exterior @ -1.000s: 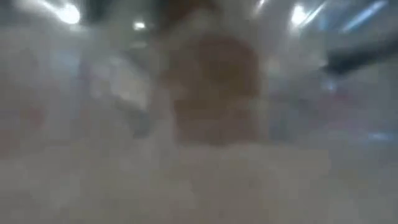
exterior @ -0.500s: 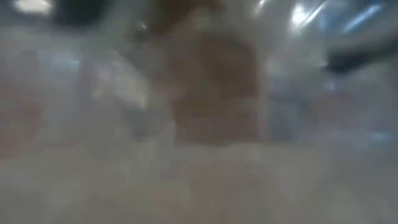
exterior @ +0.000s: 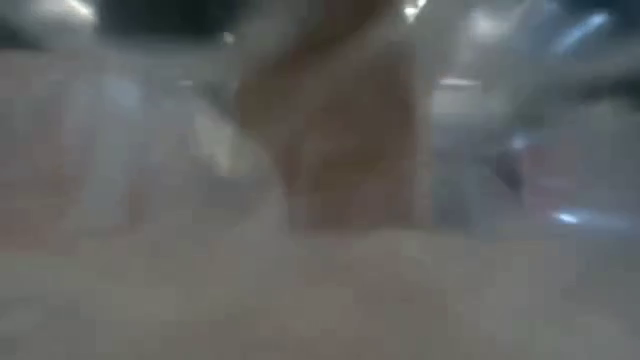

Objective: Wrap mug
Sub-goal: Wrap the orange mug with the left bubble wrap

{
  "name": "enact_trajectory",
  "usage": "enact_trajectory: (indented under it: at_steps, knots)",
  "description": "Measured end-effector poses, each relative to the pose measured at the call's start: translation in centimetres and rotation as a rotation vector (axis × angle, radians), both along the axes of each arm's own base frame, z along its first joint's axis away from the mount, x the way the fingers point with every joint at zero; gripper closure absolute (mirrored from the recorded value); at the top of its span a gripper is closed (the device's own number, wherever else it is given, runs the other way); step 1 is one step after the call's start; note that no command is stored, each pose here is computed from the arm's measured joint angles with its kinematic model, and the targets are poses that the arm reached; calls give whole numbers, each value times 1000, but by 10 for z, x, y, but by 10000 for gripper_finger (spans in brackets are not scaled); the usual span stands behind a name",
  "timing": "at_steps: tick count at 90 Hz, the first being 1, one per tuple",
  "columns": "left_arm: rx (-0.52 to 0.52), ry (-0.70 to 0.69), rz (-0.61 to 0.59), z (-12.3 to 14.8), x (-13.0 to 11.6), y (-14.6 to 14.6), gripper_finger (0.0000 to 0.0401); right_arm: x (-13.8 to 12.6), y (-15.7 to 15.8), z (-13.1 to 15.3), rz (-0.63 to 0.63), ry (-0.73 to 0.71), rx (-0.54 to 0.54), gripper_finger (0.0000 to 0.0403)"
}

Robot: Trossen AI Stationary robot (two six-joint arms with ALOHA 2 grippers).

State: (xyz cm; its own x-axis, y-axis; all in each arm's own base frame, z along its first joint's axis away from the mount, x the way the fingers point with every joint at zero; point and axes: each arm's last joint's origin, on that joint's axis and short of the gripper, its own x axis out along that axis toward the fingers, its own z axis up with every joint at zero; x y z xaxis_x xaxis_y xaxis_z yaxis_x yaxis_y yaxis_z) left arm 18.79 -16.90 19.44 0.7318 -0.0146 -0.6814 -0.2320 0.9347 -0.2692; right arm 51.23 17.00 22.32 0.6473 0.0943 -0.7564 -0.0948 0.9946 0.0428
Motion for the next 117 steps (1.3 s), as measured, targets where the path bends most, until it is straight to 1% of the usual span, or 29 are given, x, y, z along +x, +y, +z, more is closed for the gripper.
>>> enact_trajectory:
  at_steps: [8,14,18,28,37,46,49,54,65,74,91,98,103,109,117]
  knots:
    - [1,0,0,0,0,0,267,-2,2,9,41,6,57,402]
    - [1,0,0,0,0,0,267,-3,4,6,73,28,96,402]
    - [1,0,1,0,0,0,267,-1,7,-4,67,44,100,402]
    - [-3,-3,2,0,1,0,267,6,8,-23,44,47,86,402]
    - [-1,2,-2,0,1,1,267,11,3,-38,-18,59,56,402]
    - [1,-4,-11,1,1,0,267,14,-3,-42,-52,57,41,402]
    - [0,-8,-18,1,2,0,267,14,-5,-45,-68,56,21,402]
    - [5,-18,-24,1,2,0,267,16,-9,-46,-69,50,18,402]
    - [11,-21,-33,1,3,-1,267,16,-9,-44,-48,58,34,402]
    - [8,-17,-30,1,2,-1,267,13,-6,-36,-40,49,40,402]
    - [4,-18,-29,2,3,-1,267,2,-3,-11,-18,48,27,402]
    - [9,-12,-31,1,2,-1,267,-3,-5,3,-24,35,22,402]
    - [9,-12,-31,1,2,-1,267,-4,-6,8,-38,27,6,402]
    - [9,-13,-31,1,2,-1,267,-4,-9,6,-54,39,-16,402]
    - [8,-13,-28,1,2,0,267,-1,-9,-7,-57,54,-20,402]
